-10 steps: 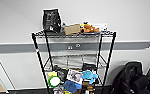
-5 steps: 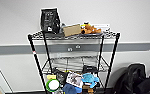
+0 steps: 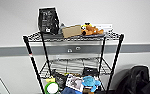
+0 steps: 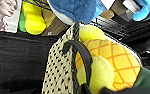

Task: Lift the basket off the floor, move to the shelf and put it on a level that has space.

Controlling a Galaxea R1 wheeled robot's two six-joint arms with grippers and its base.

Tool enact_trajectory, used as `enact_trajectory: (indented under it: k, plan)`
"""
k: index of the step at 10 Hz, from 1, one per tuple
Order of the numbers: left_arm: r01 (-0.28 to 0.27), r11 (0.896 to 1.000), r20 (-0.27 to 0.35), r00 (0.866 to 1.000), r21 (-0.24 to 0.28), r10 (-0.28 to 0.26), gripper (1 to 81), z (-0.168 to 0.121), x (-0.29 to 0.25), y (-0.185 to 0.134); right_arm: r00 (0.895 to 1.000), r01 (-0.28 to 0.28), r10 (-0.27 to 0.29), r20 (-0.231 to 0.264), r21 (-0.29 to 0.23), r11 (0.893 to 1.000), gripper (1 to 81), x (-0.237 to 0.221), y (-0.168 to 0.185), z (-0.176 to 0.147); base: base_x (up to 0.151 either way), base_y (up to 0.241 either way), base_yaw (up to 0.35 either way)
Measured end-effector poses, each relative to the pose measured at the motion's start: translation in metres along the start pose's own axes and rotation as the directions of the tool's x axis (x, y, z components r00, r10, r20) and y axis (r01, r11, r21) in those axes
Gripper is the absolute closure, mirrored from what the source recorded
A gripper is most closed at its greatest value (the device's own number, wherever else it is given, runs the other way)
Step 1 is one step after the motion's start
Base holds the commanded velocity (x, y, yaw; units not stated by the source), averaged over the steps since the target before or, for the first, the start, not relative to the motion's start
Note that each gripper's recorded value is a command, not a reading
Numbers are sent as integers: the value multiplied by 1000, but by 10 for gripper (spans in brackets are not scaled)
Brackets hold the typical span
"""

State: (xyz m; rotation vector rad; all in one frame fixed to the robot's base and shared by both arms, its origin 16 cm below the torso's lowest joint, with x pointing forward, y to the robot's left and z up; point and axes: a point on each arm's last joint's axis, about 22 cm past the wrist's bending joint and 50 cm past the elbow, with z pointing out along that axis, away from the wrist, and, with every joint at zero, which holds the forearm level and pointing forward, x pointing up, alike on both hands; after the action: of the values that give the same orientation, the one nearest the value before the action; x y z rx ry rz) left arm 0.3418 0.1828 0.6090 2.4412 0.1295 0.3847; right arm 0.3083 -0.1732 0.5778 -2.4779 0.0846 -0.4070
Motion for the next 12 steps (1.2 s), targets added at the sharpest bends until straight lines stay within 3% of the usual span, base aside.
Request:
enact_trajectory:
  k: [2, 8, 12]
  plan:
    - [0, 1000, 0, 1000, -1, 0, 811, 0, 0, 1, 1000, 0, 0, -2, 0, 1000, 811, 1, 0, 0, 92, 0, 0]
    - [-1, 1000, 6, 1000, -7, 1, 811, -1, -2, 3, 1000, -3, 3, 9, 6, 1000, 811, -6, 0, -3, 0, 0, 0]
    - [-9, 999, 16, 1000, -54, 10, 811, -21, -8, 16, 1000, 11, -12, 15, 76, 997, 811, -6, -23, -24, 0, 0, 0]
